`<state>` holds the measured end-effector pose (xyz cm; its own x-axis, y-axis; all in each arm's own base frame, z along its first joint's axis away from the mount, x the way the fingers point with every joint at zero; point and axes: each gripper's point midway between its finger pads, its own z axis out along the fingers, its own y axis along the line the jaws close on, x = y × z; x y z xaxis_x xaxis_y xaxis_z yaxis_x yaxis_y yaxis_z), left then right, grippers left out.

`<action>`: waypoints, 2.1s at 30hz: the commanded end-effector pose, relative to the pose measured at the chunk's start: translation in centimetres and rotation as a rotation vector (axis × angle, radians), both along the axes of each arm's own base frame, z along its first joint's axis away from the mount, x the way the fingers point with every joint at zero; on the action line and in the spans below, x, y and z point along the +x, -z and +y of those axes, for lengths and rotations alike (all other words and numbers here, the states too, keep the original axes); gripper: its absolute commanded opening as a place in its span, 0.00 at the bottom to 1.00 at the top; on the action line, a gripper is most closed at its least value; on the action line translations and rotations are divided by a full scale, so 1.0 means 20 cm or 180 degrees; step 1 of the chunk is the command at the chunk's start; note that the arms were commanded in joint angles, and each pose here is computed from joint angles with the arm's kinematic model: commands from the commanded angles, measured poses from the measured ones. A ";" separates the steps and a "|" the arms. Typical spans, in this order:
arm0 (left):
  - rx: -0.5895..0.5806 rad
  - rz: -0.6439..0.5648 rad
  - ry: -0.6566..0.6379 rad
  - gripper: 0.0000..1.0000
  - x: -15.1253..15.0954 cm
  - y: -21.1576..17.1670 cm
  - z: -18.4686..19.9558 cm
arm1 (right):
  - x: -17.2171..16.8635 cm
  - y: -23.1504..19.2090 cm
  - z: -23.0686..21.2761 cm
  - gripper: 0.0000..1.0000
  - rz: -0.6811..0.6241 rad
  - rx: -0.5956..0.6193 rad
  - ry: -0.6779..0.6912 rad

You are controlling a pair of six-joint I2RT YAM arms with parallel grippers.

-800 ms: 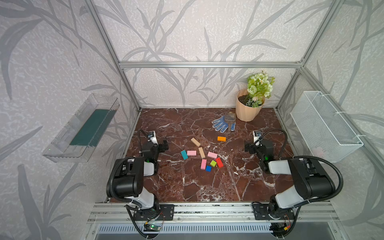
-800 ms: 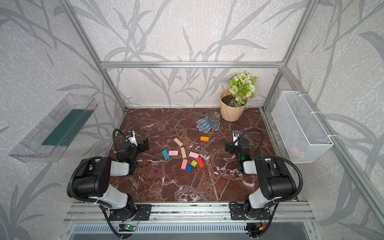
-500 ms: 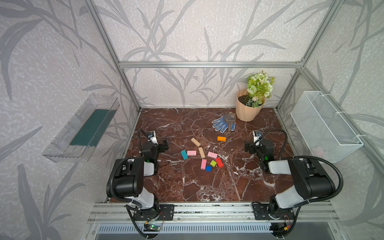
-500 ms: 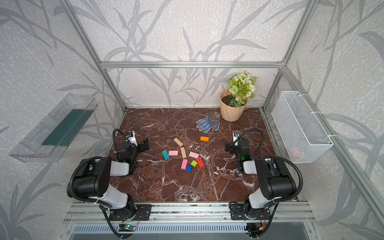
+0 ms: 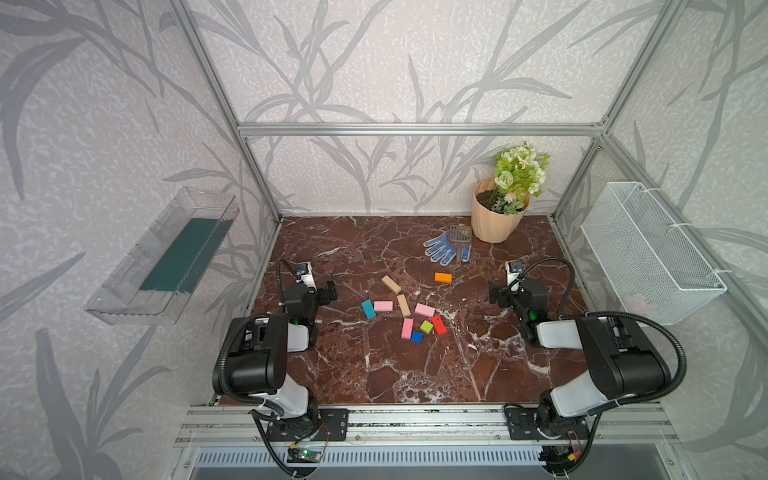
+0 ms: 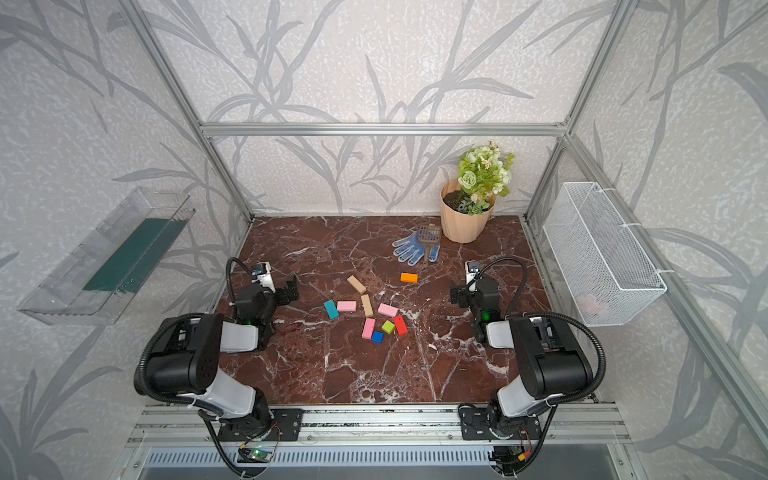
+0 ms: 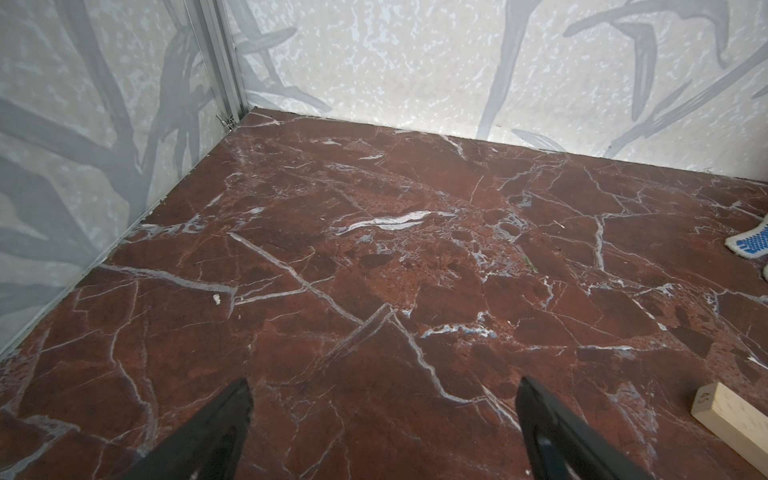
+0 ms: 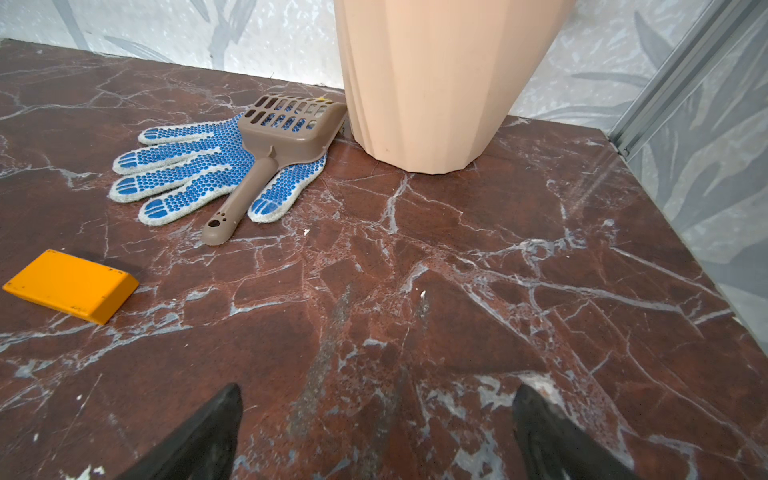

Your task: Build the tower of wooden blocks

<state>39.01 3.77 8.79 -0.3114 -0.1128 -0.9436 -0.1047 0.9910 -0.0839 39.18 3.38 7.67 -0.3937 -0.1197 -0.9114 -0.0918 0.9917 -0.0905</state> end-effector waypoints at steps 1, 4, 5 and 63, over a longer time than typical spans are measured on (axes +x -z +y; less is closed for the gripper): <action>0.0095 -0.0077 0.0031 0.99 0.02 -0.05 -0.01 | 0.01 -0.08 0.02 0.99 -0.0171 -0.0020 -0.0035; 0.0236 -0.0287 0.0030 0.99 -0.05 -0.18 -0.04 | -0.08 -0.17 -0.05 0.99 -0.0536 -0.0044 0.0249; 0.0257 -0.0324 -0.0152 0.99 -0.10 -0.25 -0.02 | -0.13 -0.22 -0.09 0.99 -0.0691 -0.0070 0.0440; -0.1115 -0.0268 -0.1819 0.98 -0.69 -0.28 0.25 | -0.37 0.22 1.64 0.60 0.2282 -0.0543 -0.1692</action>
<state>25.68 8.09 14.05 -0.0725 -0.5369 -0.8405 -0.5595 0.7196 -0.4113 31.55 36.51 3.10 -0.6944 -0.5770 -0.4300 -0.6516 0.7578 0.0354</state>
